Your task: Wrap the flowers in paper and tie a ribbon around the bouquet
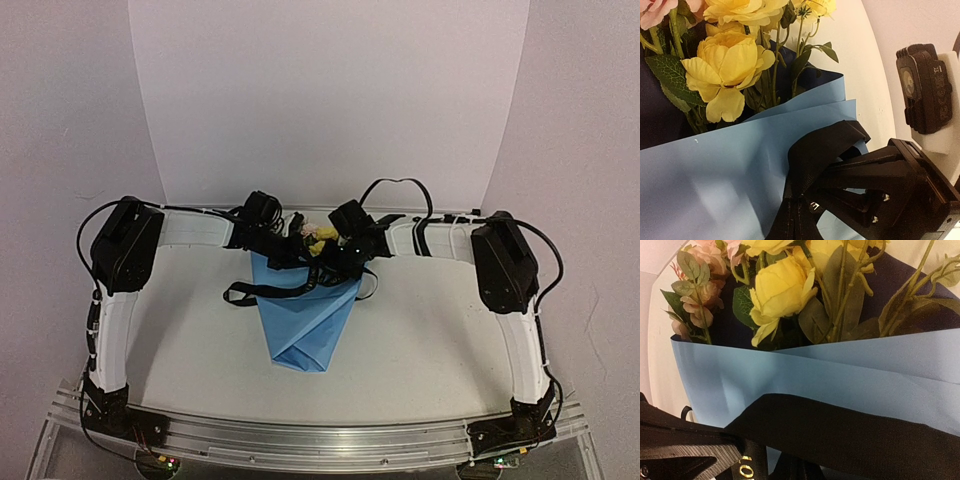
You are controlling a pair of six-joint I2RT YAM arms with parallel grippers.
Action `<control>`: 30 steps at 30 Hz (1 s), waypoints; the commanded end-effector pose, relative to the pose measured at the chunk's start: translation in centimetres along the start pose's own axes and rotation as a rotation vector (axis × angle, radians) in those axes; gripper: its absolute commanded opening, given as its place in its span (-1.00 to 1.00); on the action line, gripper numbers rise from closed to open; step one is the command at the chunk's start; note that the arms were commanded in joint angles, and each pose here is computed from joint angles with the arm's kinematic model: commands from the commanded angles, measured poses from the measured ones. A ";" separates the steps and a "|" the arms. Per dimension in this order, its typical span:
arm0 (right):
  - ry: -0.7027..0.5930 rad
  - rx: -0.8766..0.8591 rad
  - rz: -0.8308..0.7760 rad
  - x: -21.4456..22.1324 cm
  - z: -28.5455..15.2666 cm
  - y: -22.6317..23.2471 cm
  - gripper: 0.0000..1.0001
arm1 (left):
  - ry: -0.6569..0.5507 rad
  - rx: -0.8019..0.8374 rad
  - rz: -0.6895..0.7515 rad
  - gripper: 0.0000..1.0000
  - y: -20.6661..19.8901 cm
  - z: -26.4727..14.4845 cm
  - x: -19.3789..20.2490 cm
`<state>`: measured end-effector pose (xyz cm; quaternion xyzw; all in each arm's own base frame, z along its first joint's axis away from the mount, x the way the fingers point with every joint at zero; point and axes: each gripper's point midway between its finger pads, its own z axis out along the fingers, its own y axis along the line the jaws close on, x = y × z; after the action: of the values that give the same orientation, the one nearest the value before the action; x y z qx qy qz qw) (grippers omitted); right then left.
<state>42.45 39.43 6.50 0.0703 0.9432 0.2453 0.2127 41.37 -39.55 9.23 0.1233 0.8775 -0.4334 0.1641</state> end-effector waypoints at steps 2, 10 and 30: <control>-0.047 -0.087 -0.038 -1.5 -5.5 2.4 -1.00 | -0.046 -0.009 -0.007 -1.00 0.4 -0.1 -1.7; 0.003 -0.154 -0.081 0.0 -8.6 2.9 -1.00 | -0.039 0.005 -0.004 -1.00 0.3 0.1 -1.8; 0.053 -0.147 -0.129 2.3 -9.9 0.9 -1.00 | -0.154 -0.249 0.058 0.21 0.1 -9.5 0.0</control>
<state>35.93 36.54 11.02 -0.0013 0.9416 0.2824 0.1833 40.15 -35.21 12.03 0.1077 0.8980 -0.3728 0.2072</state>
